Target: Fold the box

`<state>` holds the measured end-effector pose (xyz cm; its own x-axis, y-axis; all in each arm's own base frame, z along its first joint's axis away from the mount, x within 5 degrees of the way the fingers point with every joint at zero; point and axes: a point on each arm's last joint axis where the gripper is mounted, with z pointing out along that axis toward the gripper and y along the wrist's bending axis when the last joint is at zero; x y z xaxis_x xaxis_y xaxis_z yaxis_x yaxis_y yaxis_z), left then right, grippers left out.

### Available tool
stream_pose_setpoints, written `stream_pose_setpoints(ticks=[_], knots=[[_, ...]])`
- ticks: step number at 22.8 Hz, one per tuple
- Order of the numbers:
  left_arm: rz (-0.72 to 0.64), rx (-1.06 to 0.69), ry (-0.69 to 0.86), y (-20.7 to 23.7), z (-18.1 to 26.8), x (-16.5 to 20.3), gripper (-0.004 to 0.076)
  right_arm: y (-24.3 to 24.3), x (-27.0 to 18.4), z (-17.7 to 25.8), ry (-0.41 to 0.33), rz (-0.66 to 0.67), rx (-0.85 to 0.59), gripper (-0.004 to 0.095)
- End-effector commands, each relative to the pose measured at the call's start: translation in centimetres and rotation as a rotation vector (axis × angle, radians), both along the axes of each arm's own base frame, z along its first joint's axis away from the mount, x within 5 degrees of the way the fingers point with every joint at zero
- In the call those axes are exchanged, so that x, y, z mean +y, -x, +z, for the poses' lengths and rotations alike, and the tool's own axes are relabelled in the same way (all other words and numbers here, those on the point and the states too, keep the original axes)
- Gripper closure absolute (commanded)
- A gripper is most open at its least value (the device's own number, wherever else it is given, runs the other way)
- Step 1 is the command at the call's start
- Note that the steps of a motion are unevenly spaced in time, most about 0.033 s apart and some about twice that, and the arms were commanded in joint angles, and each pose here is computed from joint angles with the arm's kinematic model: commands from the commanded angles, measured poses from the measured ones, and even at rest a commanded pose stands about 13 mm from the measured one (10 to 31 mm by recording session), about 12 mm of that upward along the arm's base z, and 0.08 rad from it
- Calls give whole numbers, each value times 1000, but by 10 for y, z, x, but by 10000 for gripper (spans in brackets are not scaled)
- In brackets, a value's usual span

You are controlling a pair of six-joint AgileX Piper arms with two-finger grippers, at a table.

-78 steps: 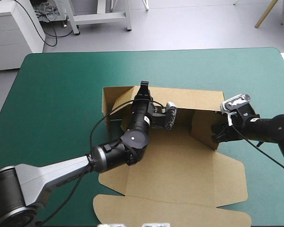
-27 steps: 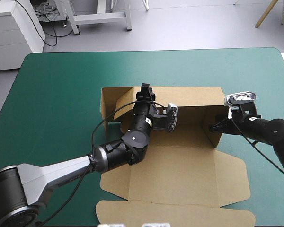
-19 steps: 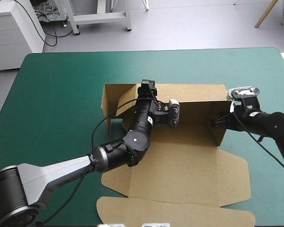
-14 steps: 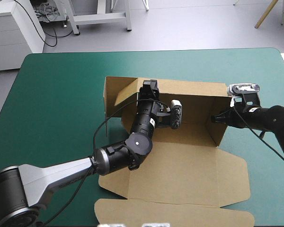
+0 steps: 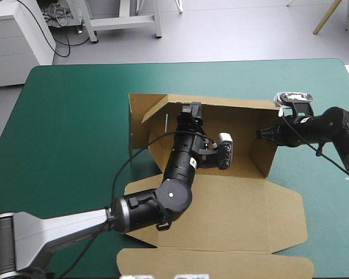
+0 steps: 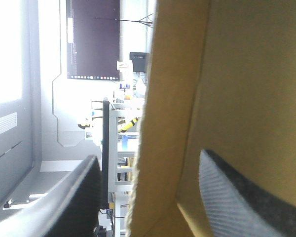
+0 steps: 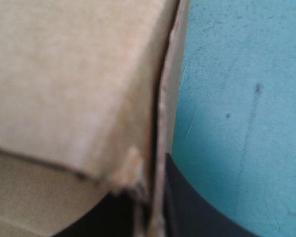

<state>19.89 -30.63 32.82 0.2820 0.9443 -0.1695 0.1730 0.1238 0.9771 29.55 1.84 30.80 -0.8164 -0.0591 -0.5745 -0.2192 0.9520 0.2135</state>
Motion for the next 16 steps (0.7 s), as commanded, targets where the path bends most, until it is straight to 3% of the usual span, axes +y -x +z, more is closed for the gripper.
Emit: stream_pose_setpoints(ticks=[1,4,7,8,11,16], knots=[[5,-180,110,14,60,24,356,-2,3,31,-27,11,-26,905],[19,-201,191,17,83,44,496,-5,4,43,-33,29,31,905],[51,-212,287,10,103,72,686,-13,4,51,-43,39,109,905],[90,-218,347,0,113,94,727,-26,3,50,-41,32,152,905],[208,-165,484,-24,121,137,727,-50,4,41,-61,9,180,905],[573,167,879,-66,92,219,727,-100,22,8,-39,47,229,868]])
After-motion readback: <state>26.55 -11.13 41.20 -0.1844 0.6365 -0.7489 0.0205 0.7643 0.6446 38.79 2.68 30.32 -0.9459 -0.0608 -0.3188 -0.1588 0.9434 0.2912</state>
